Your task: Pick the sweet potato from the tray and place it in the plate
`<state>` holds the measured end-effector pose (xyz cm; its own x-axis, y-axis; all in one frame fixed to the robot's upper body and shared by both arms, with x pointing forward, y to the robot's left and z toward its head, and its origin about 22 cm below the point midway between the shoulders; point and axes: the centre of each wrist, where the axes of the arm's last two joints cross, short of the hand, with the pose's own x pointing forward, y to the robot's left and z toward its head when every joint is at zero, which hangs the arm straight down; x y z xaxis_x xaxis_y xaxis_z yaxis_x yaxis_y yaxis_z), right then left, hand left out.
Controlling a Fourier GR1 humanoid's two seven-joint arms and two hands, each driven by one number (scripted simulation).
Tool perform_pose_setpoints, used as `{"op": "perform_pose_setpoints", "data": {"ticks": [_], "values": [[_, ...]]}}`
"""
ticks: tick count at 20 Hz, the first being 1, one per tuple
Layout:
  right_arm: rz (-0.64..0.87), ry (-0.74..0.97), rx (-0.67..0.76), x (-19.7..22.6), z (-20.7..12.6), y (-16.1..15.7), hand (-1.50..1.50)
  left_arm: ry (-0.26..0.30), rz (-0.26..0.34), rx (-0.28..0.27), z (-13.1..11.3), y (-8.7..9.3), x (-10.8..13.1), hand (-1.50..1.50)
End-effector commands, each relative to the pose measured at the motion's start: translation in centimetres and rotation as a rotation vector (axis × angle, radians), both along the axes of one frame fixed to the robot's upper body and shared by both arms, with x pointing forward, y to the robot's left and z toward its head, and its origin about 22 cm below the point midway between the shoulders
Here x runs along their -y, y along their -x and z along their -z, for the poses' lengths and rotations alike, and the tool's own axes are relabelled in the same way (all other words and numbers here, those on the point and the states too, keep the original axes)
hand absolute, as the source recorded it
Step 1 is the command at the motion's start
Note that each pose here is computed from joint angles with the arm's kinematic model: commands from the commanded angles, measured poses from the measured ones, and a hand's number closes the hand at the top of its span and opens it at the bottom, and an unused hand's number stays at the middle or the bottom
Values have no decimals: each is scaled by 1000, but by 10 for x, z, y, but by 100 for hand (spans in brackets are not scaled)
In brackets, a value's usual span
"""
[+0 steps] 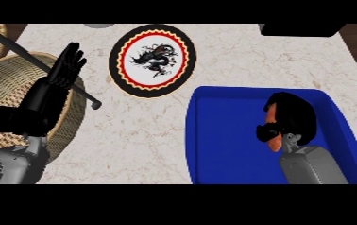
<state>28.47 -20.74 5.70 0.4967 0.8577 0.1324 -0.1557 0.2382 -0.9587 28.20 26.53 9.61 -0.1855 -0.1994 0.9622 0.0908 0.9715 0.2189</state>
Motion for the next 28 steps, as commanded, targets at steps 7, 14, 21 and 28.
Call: {"op": "perform_pose_setpoints", "data": {"ticks": [7, 14, 21, 28], "values": [[-532, 18, 208, 86, -82, -72, 150, -12, 18, 36, -15, -12, 12, 0], [-834, -268, 474, 66, -121, -107, 150, -8, -2, 26, -5, -19, -3, 0], [-983, -461, 487, 2, -134, -142, 150, -15, -25, 27, -8, -17, 3, 0], [-1037, -501, 441, -68, -131, -155, 150, -13, -36, 15, -9, -23, -10, 0]]}}
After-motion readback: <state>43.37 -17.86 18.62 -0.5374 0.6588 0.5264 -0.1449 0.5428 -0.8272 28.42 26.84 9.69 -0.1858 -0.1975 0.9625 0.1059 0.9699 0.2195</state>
